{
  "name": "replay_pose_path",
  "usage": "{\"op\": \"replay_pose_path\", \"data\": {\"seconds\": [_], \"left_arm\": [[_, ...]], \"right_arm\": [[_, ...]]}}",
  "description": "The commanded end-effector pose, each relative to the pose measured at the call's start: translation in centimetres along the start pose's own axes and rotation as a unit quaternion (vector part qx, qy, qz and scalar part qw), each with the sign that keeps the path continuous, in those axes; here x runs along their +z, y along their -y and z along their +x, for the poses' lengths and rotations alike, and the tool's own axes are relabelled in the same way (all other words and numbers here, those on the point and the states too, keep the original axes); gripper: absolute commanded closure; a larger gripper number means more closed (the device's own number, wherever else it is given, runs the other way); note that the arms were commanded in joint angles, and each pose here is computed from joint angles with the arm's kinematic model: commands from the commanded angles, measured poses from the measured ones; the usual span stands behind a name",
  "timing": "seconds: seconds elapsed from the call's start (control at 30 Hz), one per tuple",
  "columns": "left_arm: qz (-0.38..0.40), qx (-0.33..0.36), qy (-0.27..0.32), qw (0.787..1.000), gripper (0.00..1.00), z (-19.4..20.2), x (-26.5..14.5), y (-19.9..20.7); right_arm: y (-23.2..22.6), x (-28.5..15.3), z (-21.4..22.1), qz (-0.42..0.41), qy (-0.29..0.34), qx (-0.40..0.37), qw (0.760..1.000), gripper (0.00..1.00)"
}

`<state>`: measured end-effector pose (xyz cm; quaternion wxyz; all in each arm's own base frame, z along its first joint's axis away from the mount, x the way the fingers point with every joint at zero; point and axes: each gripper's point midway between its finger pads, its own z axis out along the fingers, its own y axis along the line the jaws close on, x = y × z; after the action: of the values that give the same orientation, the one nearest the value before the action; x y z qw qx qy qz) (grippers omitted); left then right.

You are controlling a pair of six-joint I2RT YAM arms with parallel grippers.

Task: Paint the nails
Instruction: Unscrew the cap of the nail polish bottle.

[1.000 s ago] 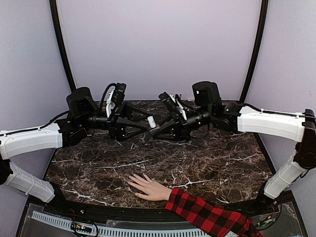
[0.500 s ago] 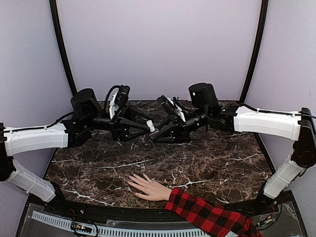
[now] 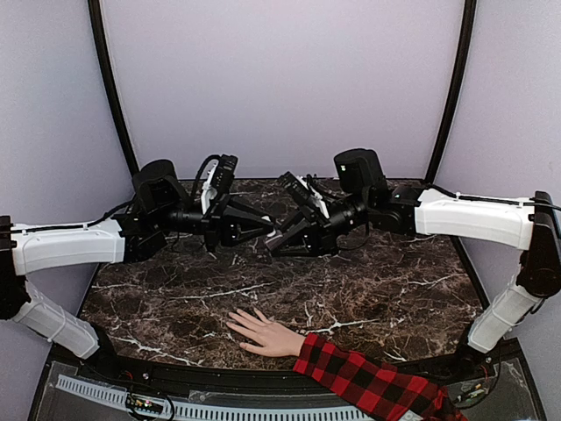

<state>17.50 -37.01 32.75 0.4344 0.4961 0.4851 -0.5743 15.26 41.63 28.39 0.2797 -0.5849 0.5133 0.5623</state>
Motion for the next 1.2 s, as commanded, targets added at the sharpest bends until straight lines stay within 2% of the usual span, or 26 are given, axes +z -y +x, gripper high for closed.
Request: {"op": "replay_pose_path", "data": {"seconds": [0.0, 0.1, 0.43, 0.6, 0.83, 1.0, 1.17], "left_arm": [[-0.026, 0.018, 0.013, 0.999, 0.93, -1.5, -0.3, 0.1], [-0.075, 0.007, 0.010, 0.997, 1.00, -1.2, -0.4, -1.6], [-0.182, -0.012, 0.020, 0.983, 1.00, -1.0, -1.3, -5.4], [-0.276, -0.040, 0.017, 0.960, 1.00, -0.1, -2.4, -8.9], [-0.344, -0.077, 0.021, 0.936, 1.00, 1.4, -2.9, -11.8], [-0.408, -0.127, 0.034, 0.903, 1.00, 3.3, -3.6, -14.4], [-0.460, -0.159, 0.042, 0.872, 1.00, 4.8, -4.5, -16.2]], "right_arm": [[0.9, -0.6, -1.8, 0.043, 0.017, -0.030, 0.998, 1.00], [2.4, -1.3, -2.4, 0.101, 0.029, -0.035, 0.994, 1.00], [7.6, -3.4, -3.0, 0.256, 0.040, -0.014, 0.966, 1.00], [10.0, -4.9, -3.5, 0.342, 0.044, -0.017, 0.938, 1.00], [12.4, -5.6, -3.2, 0.441, 0.023, -0.030, 0.897, 1.00], [13.9, -5.7, -3.2, 0.500, 0.007, -0.039, 0.865, 1.00], [14.8, -5.6, -3.5, 0.529, 0.003, -0.039, 0.848, 1.00]]}}
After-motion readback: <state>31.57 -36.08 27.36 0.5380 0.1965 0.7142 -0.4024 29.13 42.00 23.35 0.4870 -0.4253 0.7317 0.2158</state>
